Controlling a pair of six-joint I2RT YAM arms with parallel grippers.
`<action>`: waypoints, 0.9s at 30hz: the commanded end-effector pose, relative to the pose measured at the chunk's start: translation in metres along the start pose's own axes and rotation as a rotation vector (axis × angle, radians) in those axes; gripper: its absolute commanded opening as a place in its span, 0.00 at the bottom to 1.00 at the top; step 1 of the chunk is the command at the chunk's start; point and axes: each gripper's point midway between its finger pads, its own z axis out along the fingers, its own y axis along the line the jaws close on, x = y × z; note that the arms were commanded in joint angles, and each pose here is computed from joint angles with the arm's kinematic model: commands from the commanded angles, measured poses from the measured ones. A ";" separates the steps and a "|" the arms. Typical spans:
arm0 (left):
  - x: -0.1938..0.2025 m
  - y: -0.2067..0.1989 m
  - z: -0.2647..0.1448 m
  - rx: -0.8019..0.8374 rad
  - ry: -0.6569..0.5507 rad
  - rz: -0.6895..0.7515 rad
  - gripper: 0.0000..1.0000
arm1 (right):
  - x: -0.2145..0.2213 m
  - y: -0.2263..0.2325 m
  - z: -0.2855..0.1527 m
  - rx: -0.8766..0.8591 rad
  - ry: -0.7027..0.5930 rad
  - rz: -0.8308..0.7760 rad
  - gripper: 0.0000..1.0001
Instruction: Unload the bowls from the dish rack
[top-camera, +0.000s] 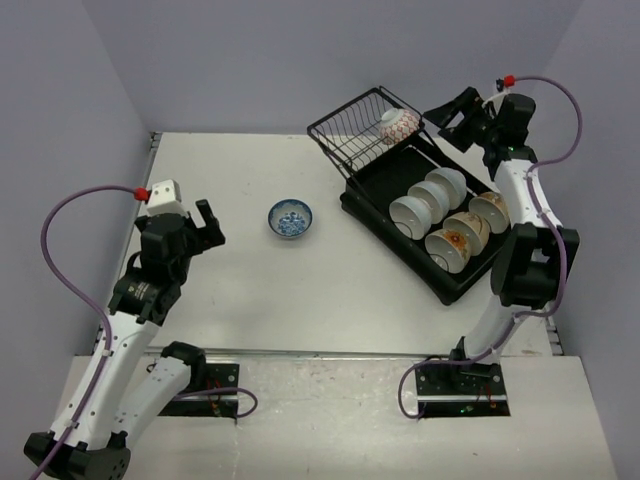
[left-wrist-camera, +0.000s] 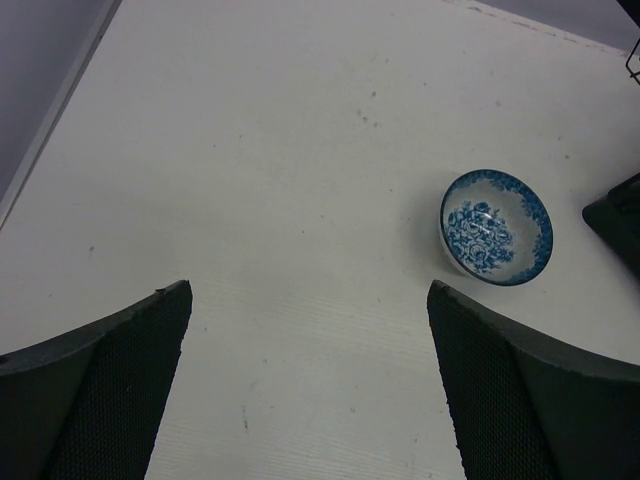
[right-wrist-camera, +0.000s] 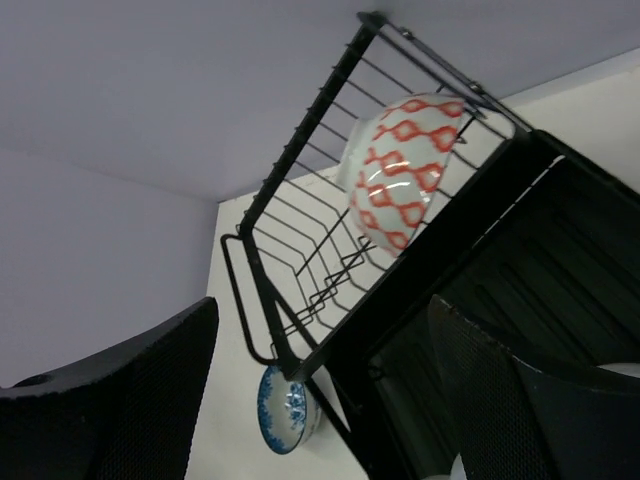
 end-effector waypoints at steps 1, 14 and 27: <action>-0.010 -0.005 0.000 0.030 -0.030 0.006 1.00 | -0.036 0.020 -0.010 -0.133 -0.060 -0.013 0.86; -0.011 -0.002 0.000 0.023 -0.037 0.001 1.00 | -0.025 0.011 0.009 -0.065 0.001 -0.140 0.99; -0.011 -0.003 0.001 0.033 -0.033 0.000 1.00 | -0.005 -0.012 0.045 -0.126 -0.054 0.058 0.94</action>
